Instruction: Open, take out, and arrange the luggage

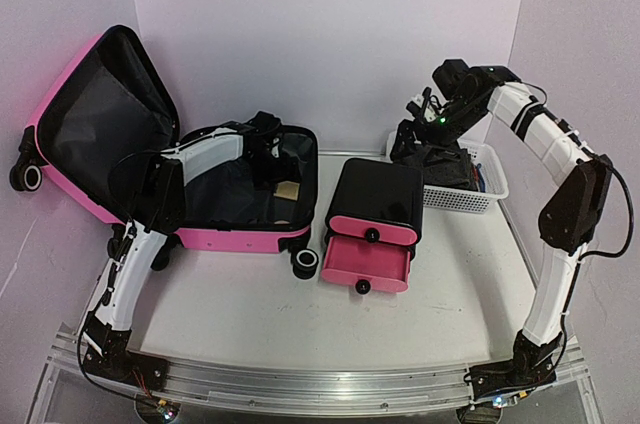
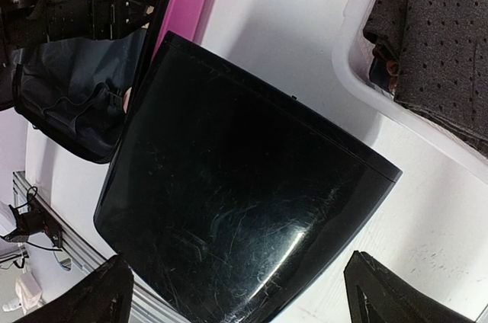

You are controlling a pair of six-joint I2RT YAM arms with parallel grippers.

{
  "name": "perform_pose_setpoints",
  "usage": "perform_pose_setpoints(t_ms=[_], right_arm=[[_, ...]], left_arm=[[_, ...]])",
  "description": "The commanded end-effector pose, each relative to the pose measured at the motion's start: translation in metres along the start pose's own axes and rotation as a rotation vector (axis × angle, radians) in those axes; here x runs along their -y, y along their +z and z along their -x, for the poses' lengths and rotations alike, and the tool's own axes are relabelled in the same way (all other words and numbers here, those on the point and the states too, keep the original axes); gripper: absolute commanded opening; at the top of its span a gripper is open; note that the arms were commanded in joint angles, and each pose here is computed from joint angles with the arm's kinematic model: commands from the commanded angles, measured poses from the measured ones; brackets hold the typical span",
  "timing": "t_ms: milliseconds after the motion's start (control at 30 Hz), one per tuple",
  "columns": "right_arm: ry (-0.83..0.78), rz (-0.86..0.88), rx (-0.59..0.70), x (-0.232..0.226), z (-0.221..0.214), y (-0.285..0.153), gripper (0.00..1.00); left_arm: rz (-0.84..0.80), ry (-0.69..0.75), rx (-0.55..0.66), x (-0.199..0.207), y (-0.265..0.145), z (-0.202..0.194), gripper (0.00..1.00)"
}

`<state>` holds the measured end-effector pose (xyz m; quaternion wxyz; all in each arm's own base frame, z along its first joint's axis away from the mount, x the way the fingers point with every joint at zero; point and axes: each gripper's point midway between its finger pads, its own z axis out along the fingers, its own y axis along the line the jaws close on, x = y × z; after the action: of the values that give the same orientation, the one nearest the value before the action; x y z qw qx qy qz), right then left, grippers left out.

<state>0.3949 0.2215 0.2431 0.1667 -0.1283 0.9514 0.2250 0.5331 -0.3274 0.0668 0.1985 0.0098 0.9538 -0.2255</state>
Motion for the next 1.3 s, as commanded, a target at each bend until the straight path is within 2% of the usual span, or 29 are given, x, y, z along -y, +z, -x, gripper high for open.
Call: perform_pose_setpoints(t_ms=[0,400,633,867,1000,1267], right_arm=[[-0.015,0.004,0.036,-0.002,0.007,-0.008,0.98],[-0.013,0.002,0.036,-0.001,0.006,-0.008,0.98],[-0.012,-0.001,0.036,-0.001,0.004,-0.01,0.98],[-0.009,-0.003,0.039,0.0,0.002,-0.011,0.98],[-0.007,-0.003,0.042,-0.001,0.002,-0.012,0.98],[-0.004,-0.004,0.045,-0.001,0.001,-0.013,0.98]], left_arm=[[0.039,0.041,0.026,-0.003,-0.005,0.008,0.88],[-0.014,0.059,0.0,0.011,0.009,0.001,0.94],[-0.16,0.022,-0.043,0.036,0.012,-0.002,0.94],[-0.336,-0.075,-0.012,0.053,0.002,0.01,0.9],[-0.333,-0.084,-0.009,0.05,0.007,0.01,0.85],[-0.261,-0.068,-0.046,0.039,0.016,-0.004,0.88]])
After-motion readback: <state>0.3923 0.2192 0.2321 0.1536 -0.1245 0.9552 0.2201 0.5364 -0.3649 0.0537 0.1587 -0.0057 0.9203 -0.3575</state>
